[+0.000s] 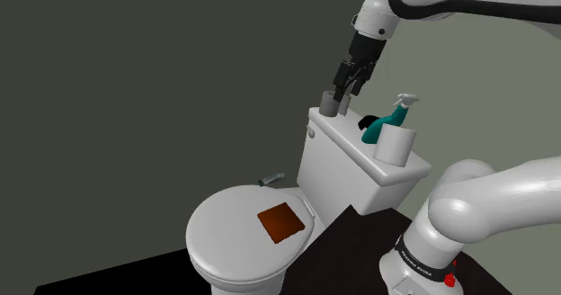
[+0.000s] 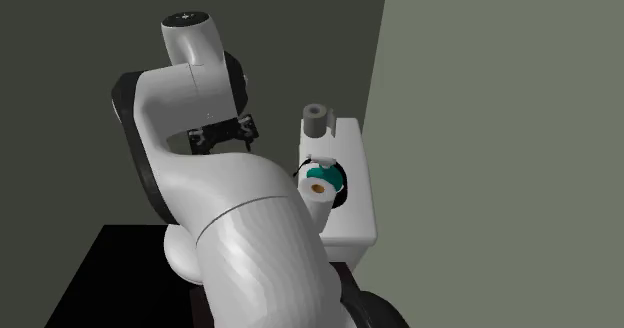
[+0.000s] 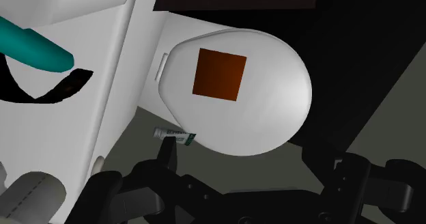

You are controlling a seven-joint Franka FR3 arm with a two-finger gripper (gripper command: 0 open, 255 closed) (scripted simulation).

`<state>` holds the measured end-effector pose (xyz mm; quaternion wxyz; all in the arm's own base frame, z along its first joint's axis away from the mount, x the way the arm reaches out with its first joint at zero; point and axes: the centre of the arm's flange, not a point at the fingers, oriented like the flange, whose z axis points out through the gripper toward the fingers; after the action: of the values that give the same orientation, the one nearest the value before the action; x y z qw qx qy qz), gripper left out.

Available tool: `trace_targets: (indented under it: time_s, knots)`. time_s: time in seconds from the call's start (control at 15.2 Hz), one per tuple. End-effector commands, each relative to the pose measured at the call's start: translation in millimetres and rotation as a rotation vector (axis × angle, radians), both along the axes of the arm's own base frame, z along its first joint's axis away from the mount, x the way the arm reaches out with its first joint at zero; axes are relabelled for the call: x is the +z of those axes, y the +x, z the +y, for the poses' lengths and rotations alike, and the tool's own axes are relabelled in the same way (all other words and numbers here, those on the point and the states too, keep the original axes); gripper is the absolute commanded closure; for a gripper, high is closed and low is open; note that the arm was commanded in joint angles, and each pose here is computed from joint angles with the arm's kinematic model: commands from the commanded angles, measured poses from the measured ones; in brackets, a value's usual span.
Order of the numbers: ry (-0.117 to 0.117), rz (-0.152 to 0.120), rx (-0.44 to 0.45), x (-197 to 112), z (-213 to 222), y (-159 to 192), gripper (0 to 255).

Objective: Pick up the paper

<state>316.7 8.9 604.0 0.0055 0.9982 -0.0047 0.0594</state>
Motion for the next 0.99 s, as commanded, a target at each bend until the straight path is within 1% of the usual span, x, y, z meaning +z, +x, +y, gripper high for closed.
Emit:
trace_targets:
  time_s: [0.0,0.92]
  knots:
    - [0.000,0.000,0.000,0,0,0,0]
    - [0.006,0.028,0.035,-44,-169,69,0]
